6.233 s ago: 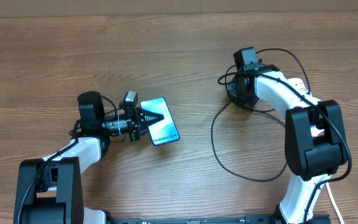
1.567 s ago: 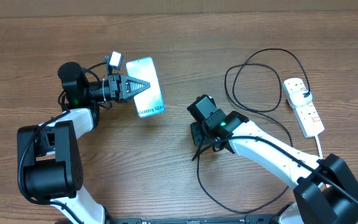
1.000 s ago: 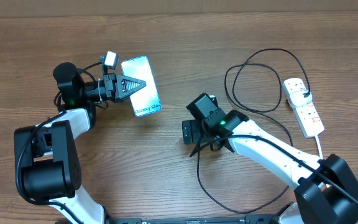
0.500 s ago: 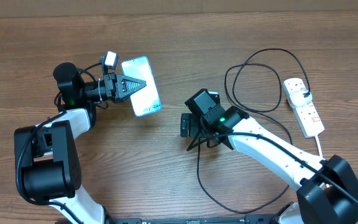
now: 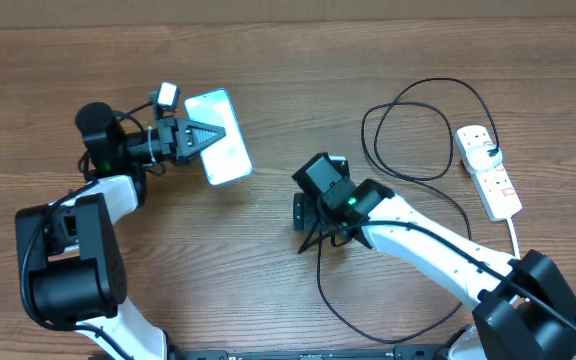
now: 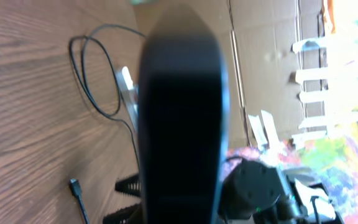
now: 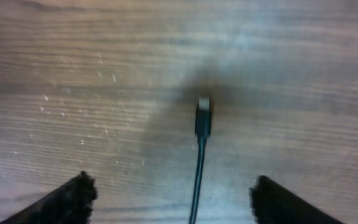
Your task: Plug charger to phone and switch on socket
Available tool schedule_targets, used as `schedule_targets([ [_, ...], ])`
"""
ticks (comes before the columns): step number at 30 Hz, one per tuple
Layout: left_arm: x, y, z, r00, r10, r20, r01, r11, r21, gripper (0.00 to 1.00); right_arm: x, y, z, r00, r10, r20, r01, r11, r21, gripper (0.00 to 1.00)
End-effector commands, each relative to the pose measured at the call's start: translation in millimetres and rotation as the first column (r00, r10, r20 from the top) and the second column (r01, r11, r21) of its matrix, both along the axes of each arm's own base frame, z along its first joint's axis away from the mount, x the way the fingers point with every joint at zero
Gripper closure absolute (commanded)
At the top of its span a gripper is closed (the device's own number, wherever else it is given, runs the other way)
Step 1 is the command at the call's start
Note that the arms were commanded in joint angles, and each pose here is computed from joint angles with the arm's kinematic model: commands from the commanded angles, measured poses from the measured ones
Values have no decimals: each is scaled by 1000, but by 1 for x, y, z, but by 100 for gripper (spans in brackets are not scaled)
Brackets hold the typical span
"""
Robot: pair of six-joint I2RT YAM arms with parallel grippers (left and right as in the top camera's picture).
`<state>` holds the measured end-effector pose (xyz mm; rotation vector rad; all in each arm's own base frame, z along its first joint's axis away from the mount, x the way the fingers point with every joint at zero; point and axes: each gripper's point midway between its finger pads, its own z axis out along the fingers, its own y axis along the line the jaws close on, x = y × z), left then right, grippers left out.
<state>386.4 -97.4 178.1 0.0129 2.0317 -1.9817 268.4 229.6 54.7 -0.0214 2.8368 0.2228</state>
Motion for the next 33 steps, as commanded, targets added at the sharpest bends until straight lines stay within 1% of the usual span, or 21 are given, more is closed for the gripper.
schedule_targets([
  [1,3,11,9,1000,9,24,-9,1000,3,96,-7,3,1,999,32,33,-30,999,-42,28],
  [4,4,13,9,1000,14,23,-14,1000,2,96,-13,-4,-4,999,34,41,-29,993,-117,29],
  [7,4,13,9,1000,14,17,-14,1000,1,96,-23,-12,-23,1000,21,5,-20,984,-175,29],
  [10,4,13,9,1000,13,17,-13,1000,1,96,-29,-18,-43,999,-15,-34,8,978,-207,29],
  [13,4,13,9,1000,13,17,-13,1000,1,96,-33,-16,-57,997,-10,-75,-6,977,-212,29],
  [16,4,13,9,1000,13,5,-13,1000,-2,96,-37,-20,-67,995,-13,-102,-12,971,-239,32],
  [17,4,13,9,1000,13,3,-13,1000,-2,96,-38,-20,-68,994,-13,-106,-13,970,-242,36],
  [20,4,13,9,1000,13,2,-13,1000,-2,96,-42,-22,-70,992,-13,-129,-20,969,-246,60],
  [23,4,13,9,1000,14,3,-14,1000,-2,96,-49,-25,-71,987,-14,-159,-27,967,-254,75],
  [24,4,13,9,1000,14,2,-14,1000,-2,96,-51,-26,-72,986,-14,-168,-30,966,-257,78],
  [27,4,13,9,1000,13,2,-13,1000,-2,96,-55,-30,-75,984,-17,-179,-32,963,-267,96],
  [33,4,13,9,1000,13,2,-13,1000,-2,96,-56,-32,-66,978,-26,-206,-32,961,-276,96],
])
